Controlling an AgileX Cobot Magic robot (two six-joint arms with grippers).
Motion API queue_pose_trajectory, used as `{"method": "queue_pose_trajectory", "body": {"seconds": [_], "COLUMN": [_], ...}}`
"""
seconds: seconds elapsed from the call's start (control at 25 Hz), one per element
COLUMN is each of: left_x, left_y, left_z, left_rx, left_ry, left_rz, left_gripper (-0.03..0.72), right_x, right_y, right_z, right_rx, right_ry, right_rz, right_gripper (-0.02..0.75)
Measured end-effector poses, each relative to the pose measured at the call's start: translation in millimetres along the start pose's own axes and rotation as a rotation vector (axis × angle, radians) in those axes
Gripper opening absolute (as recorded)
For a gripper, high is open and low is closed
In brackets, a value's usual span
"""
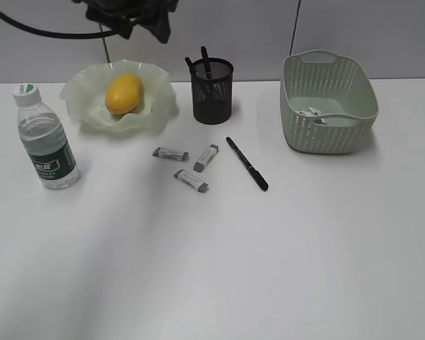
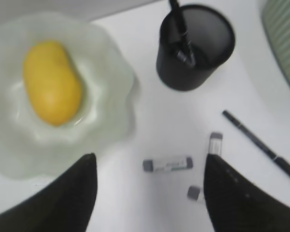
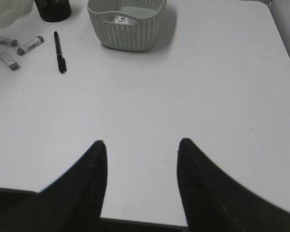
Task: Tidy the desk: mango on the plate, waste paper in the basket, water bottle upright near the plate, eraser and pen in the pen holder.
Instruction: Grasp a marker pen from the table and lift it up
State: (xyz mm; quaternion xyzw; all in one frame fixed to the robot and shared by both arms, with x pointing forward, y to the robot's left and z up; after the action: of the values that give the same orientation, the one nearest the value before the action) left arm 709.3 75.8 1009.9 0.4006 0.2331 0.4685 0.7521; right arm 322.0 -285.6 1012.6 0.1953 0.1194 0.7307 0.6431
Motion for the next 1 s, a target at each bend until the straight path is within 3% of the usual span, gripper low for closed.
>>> {"method": "queue_pose_trajectory", "body": {"seconds": [0.2,0.72,1.0], "left_x": [28.6,67.1,97.5], "left_y": [12.9,39.0,57.5], "left_z": [-32.1,-32.9,-76.2], "left_rx": [0.163,0.140,0.217], "left_ry": [0.013,0.036,0.088], "left_rz": [0.023,0.065,0.094], "left_gripper": [0.515,0.501,0.499], "right_x": [-0.1,1.3,6.5], "right_y": [-3.0,-38.0,-55.4], "right_z": [-0.6,0.8,17.2], "right_rx": [0.021,0.279,0.360], "right_ry": [0.000,0.001,0.016], "right_rz": [-0.003,-0.037,-0.032], "right_gripper": [0.382,0.382,0.382]}}
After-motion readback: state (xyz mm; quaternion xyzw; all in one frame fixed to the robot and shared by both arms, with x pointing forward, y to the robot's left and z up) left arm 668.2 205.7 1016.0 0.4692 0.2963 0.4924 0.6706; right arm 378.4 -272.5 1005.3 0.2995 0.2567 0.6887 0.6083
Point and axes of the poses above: a point on each arm's last joint axis where the gripper is mounted, y pointing back along that axis away from the gripper, x along the wrist's bending axis when the last joint is at zero, z = x × y, the point moved 10 cm from there along -y, pointing out along that axis toward the gripper, and after that the axes turned 8 degrees about -y, right-handed, at the moved point
